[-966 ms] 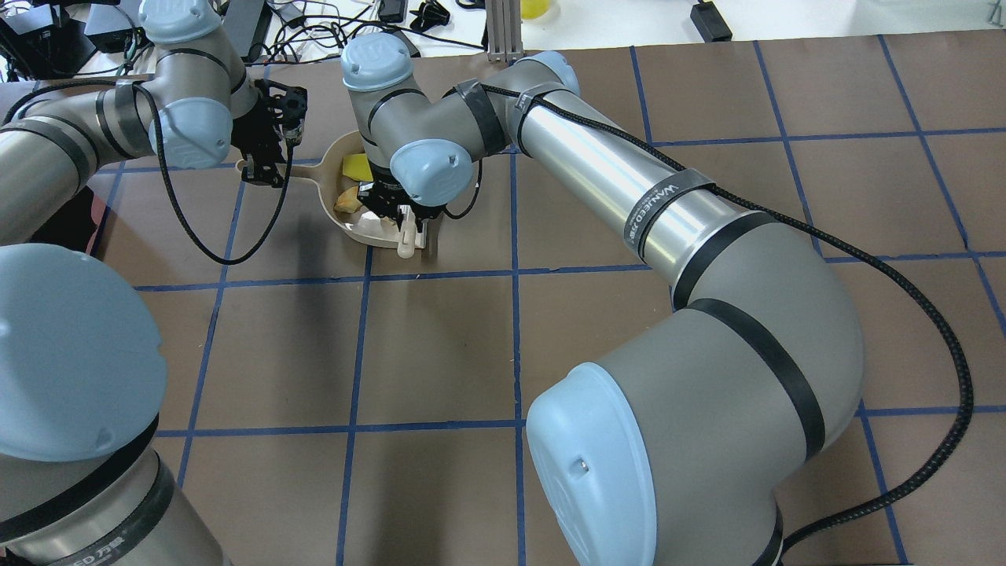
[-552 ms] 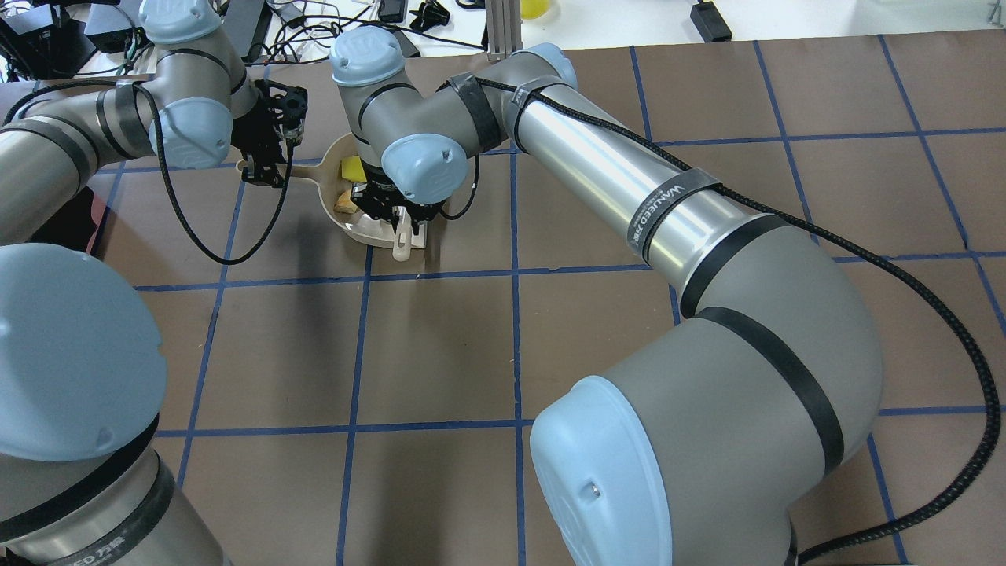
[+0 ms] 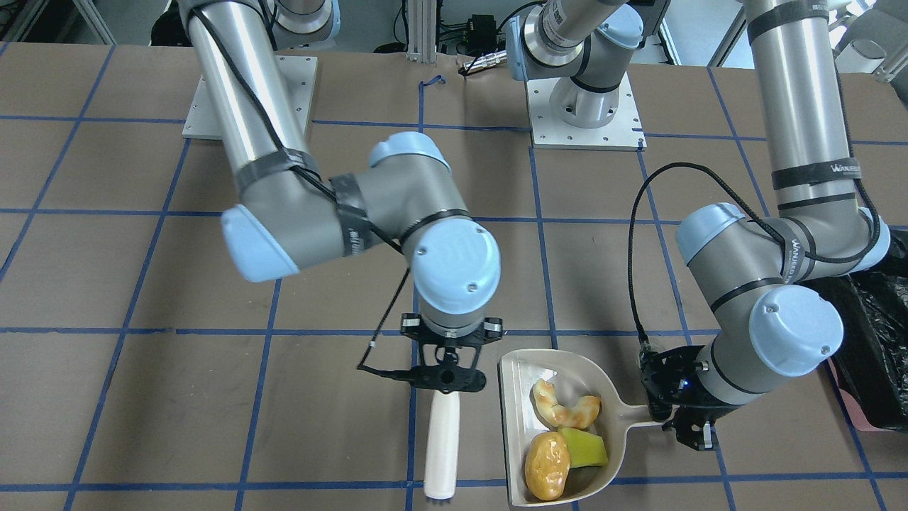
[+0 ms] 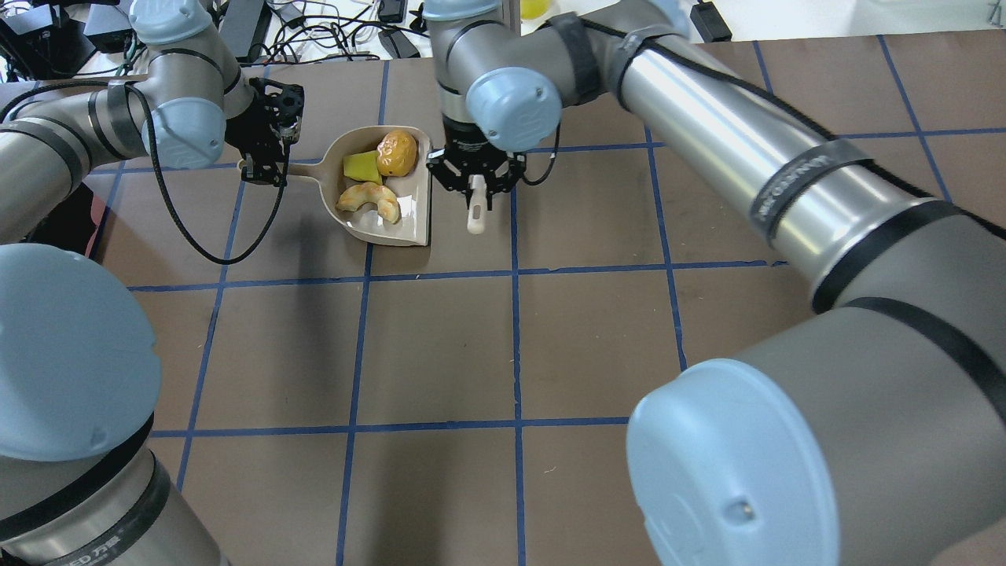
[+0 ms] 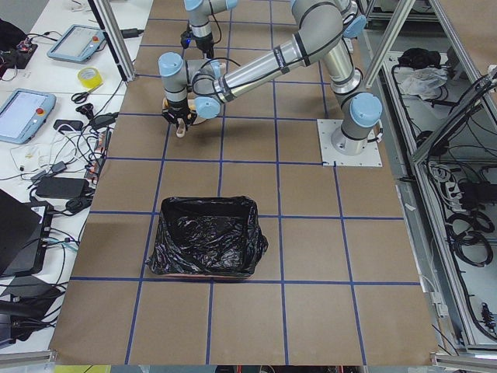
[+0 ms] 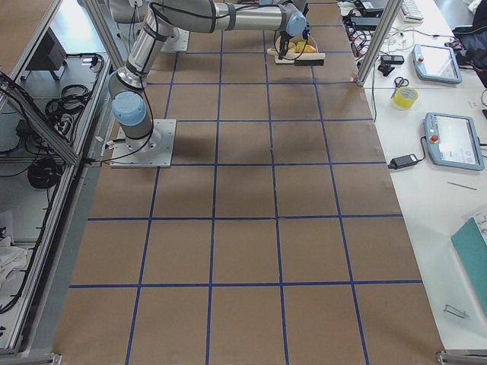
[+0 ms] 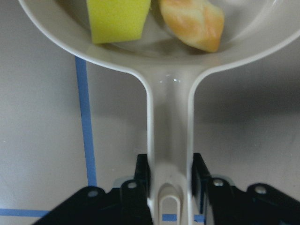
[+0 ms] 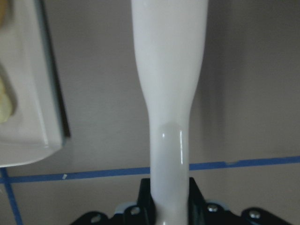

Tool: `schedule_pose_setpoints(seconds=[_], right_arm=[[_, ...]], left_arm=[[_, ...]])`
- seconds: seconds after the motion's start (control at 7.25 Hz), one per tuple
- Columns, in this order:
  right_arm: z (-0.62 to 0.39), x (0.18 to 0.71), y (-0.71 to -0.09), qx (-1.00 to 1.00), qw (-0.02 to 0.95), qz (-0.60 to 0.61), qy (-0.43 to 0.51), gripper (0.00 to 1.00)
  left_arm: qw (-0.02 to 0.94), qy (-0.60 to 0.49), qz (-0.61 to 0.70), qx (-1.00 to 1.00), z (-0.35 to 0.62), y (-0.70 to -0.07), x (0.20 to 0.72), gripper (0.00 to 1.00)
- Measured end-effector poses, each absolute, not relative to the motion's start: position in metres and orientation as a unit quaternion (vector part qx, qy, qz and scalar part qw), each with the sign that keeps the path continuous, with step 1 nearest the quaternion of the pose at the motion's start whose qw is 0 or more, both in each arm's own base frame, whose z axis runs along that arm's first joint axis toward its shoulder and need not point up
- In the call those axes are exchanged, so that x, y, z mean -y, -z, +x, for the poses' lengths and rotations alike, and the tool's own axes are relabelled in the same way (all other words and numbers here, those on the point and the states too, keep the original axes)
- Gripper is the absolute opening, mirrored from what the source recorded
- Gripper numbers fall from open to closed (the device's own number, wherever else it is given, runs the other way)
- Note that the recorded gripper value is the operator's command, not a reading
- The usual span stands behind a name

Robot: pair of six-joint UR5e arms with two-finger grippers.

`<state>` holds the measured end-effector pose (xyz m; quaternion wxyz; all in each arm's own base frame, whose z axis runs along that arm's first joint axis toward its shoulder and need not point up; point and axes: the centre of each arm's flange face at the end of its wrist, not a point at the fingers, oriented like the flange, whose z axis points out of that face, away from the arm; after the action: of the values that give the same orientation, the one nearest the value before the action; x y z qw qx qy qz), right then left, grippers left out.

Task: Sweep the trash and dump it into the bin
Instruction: 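Lift the dustpan toward the black bin with left gripper while right returns brush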

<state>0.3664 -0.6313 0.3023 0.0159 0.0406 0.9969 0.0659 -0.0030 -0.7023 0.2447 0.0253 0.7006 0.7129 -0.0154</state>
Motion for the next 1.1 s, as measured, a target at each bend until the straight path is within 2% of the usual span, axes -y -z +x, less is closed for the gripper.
schedule_pose_setpoints(seconds=[0.55, 1.1], right_arm=[[0.175, 0.619, -0.317, -0.996, 0.024, 0.041, -0.077, 0.00], [0.022, 0.618, -0.292, -0.994, 0.006, -0.002, -0.105, 0.00]], left_arm=[[0.020, 0.034, 0.690, -0.722, 0.048, -0.273, 0.695, 0.00], [0.016, 0.024, 0.707, -0.707, 0.196, -0.345, 0.653, 0.00]])
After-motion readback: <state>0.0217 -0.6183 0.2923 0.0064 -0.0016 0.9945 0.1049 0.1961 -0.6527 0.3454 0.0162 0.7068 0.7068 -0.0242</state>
